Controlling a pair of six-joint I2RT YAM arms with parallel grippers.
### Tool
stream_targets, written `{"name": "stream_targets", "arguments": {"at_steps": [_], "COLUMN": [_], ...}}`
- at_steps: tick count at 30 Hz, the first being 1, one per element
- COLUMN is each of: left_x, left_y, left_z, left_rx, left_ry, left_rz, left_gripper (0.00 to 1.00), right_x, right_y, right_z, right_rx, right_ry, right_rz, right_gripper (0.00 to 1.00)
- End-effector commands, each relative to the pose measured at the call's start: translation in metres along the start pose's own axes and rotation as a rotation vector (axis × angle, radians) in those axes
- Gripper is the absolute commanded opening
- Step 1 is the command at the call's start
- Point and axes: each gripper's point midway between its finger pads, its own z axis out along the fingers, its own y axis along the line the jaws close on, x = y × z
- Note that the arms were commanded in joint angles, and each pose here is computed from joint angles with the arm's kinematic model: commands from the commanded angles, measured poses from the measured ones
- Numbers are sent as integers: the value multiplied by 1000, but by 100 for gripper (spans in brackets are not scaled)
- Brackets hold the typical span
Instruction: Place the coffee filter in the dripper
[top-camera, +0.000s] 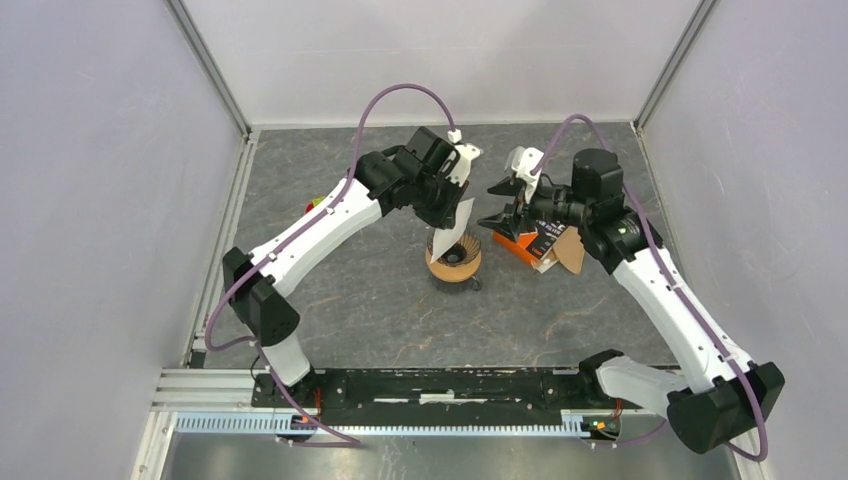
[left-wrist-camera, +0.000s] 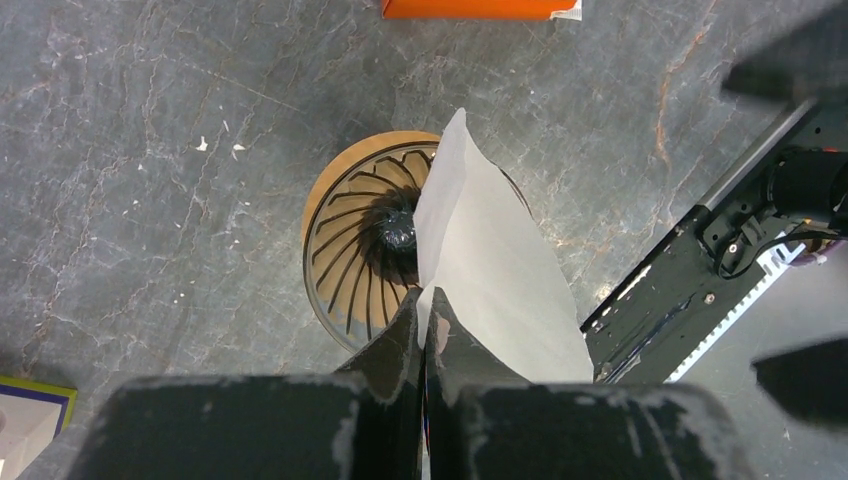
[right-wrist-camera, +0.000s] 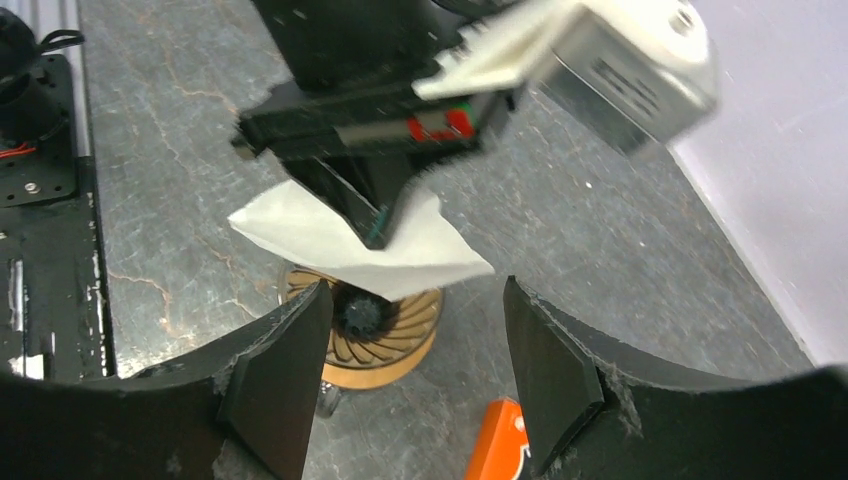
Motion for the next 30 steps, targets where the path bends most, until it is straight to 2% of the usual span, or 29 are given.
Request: {"name": "stream_targets", "arguments": {"at_steps": [1, 7, 16, 30], "left_x": [-5, -1, -3, -5], "left_y": [-2, -1, 0, 0], "left_z": [1, 10, 15, 17], "left_rx": [9, 12, 5, 8], "left_ry": [-1, 23, 24, 21], "left_rz": [36, 24, 12, 11], "left_gripper": [2, 2, 2, 2], "right_x": [-10, -7, 26, 15], "right_y": [11, 21, 31, 29], "right_z": [14, 28, 41, 46], "right_rx": [-47, -83, -90, -96], "right_ry": [-43, -52, -4, -13], "right_rz": [-91, -105, -57, 0], "right_gripper": [69, 68, 56, 48]}}
